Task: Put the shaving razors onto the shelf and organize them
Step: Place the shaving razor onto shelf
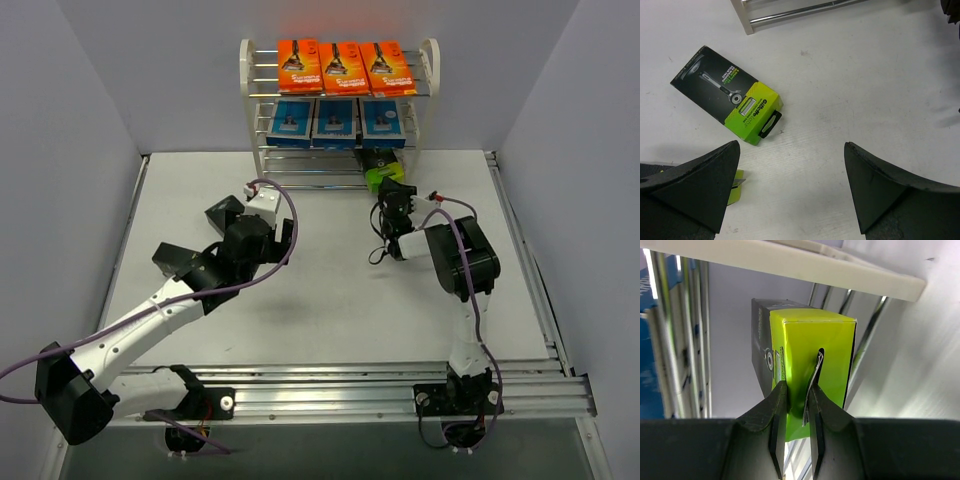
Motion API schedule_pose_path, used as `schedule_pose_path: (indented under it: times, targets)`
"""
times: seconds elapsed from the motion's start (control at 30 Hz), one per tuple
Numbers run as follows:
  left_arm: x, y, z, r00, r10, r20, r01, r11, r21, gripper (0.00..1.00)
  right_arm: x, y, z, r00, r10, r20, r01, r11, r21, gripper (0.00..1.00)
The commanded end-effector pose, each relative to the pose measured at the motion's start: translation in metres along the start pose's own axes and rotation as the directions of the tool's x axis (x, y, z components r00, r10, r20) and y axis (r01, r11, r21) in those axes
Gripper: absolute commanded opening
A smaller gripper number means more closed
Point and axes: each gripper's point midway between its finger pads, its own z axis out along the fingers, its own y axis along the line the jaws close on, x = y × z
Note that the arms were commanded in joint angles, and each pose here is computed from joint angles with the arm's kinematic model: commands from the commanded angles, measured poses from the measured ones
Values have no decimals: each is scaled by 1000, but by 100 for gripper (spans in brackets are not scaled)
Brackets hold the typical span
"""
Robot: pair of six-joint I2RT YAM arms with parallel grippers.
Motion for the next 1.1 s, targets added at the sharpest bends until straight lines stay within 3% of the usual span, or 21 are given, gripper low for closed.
schedule_pose_path:
  times: [0.0, 1.07]
  targets:
    - [-14, -8, -1, 999, -18, 40, 17, 1000, 19, 94, -23, 64, 5, 977, 178, 119, -157, 973, -167, 0]
    - [-4, -22, 1, 999, 29, 18, -30, 999, 28, 94, -29, 57, 22, 926, 269, 266, -230, 959, -167, 1]
